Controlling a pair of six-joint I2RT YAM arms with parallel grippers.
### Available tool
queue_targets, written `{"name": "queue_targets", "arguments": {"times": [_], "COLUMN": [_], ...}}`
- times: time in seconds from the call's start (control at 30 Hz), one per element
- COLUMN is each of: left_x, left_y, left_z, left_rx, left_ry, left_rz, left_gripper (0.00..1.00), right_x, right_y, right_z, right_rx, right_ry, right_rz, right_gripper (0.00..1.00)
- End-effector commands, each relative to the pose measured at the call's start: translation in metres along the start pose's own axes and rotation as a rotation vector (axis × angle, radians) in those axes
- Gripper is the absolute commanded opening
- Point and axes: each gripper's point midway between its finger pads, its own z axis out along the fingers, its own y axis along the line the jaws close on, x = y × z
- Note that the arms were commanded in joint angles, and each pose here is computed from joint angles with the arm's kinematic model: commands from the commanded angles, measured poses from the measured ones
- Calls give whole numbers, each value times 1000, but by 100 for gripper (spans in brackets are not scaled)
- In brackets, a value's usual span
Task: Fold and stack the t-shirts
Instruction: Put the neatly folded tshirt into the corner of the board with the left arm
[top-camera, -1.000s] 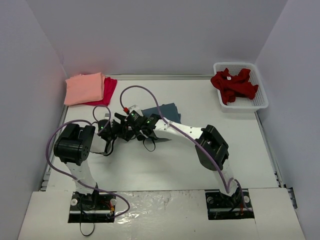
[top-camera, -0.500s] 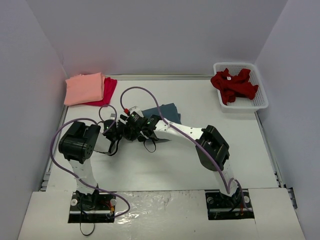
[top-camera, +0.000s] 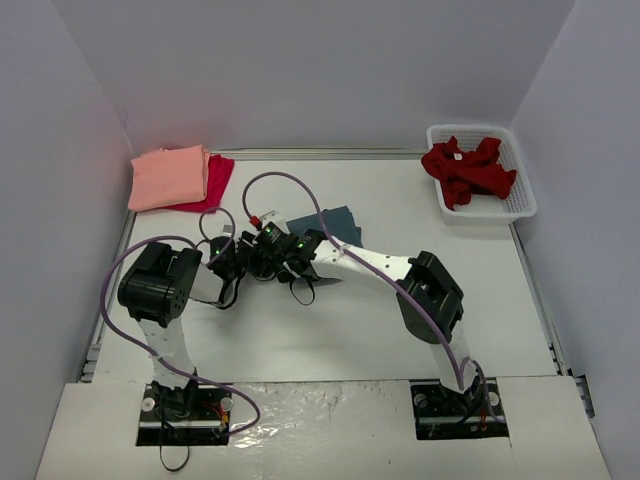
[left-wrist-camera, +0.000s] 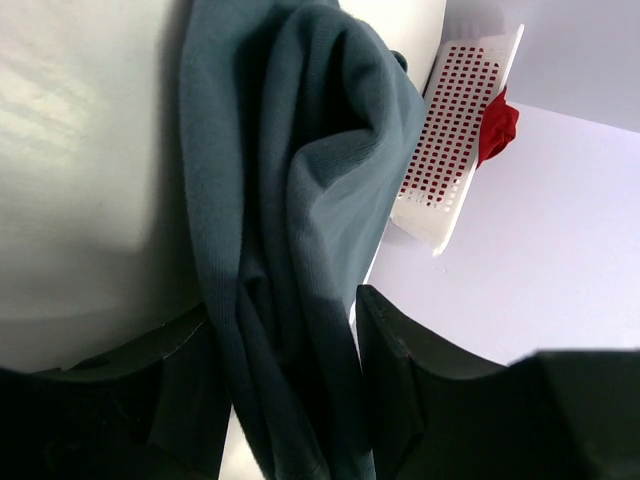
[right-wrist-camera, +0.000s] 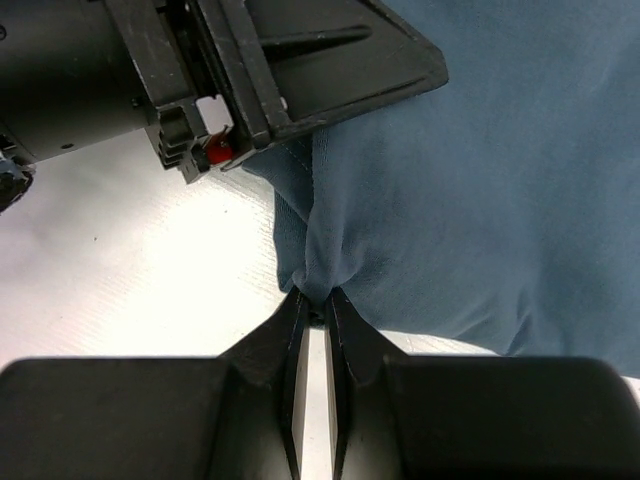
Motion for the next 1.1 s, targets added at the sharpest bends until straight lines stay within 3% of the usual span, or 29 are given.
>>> {"name": "queue_targets", "arguments": {"times": [0.0, 0.27, 0.63, 0.67, 0.7, 0.8, 0.9, 1.07], "left_x": [-1, 4, 8, 9, 9, 10, 10, 11], "left_y": [-19, -21, -30, -31, -31, -32, -32, -35], "left_z": [6, 9, 6, 6, 6, 6, 7, 6], "left_rx": [43, 61, 90, 91, 93, 98, 94, 86], "left_ry": [-5, 17, 31, 33, 37, 41, 46, 46], "left_rz": [57, 57, 77, 77, 78, 79, 85, 92], "left_gripper": [45, 42, 11, 11, 11, 11, 10, 6], "right_x": [-10, -9, -7, -7, -7, -6, -5, -5], "right_y": [-5, -4, -5, -5, -5, -4, -5, -16], "right_z": [-23, -21, -19, -19, -19, -20, -29, -54], "right_rx": [13, 10, 18, 18, 18, 10, 1, 21], "right_ry": [-41, -40, -36, -36, -35, -32, -38, -56], "right_rz": [-6, -5, -4, -4, -3, -1, 6, 27], "right_gripper": [0, 0, 2, 14, 45, 74, 82, 86]}}
